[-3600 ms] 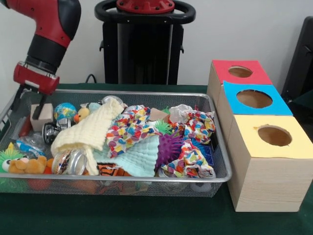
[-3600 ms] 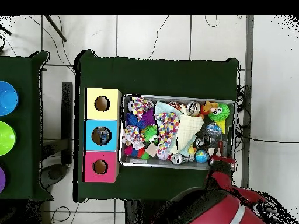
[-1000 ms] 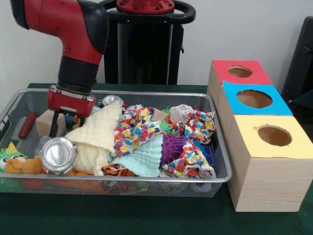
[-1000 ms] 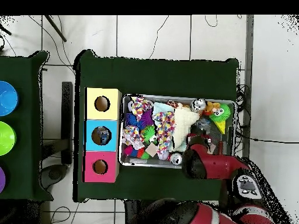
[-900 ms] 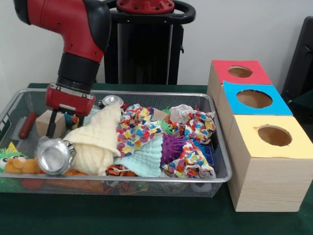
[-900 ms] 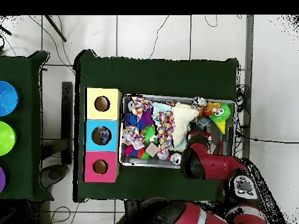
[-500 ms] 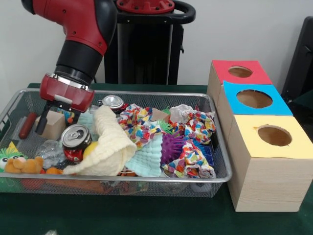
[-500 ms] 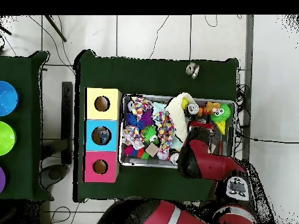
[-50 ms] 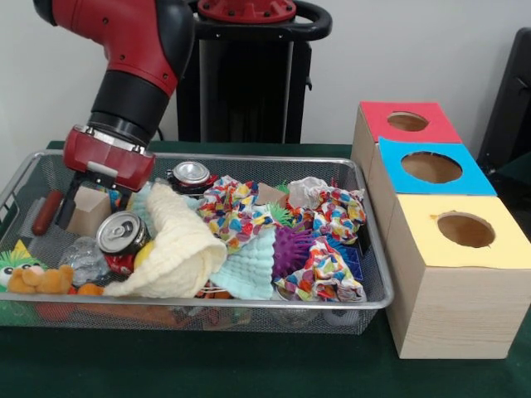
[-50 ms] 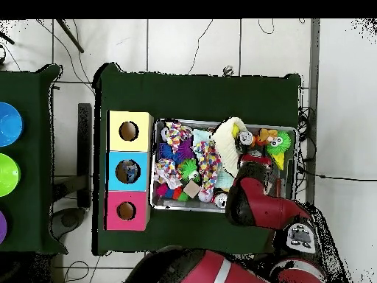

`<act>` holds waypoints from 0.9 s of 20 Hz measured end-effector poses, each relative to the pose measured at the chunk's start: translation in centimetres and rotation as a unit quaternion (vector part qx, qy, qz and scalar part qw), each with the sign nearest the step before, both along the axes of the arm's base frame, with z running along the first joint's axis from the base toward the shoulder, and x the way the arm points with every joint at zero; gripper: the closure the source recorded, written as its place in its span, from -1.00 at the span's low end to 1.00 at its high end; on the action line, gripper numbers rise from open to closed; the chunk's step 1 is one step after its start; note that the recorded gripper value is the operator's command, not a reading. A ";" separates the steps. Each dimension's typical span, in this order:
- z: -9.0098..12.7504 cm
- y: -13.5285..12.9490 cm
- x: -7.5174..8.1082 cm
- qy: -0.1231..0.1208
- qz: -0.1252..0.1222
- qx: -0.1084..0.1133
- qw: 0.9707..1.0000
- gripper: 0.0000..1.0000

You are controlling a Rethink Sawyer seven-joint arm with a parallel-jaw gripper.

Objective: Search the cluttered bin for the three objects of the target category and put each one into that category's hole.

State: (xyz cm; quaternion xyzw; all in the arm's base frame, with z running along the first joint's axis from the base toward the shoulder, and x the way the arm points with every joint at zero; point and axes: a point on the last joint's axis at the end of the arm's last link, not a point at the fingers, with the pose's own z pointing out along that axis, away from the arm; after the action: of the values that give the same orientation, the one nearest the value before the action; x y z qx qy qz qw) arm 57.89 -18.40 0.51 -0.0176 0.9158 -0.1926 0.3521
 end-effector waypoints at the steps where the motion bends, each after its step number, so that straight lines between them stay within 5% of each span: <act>1: 0.0 0.0 0.0 0.000 0.000 0.000 1.000 -1.00; 11: -0.7 -0.5 -0.7 0.007 0.004 0.004 1.000 -1.00; 18: -0.6 -1.8 -2.5 0.020 0.041 0.006 0.999 -1.00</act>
State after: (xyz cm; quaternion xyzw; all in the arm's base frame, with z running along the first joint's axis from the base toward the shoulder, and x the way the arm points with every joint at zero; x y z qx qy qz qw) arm 55.43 -20.19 -0.08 -0.0569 0.9223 -0.1715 0.3416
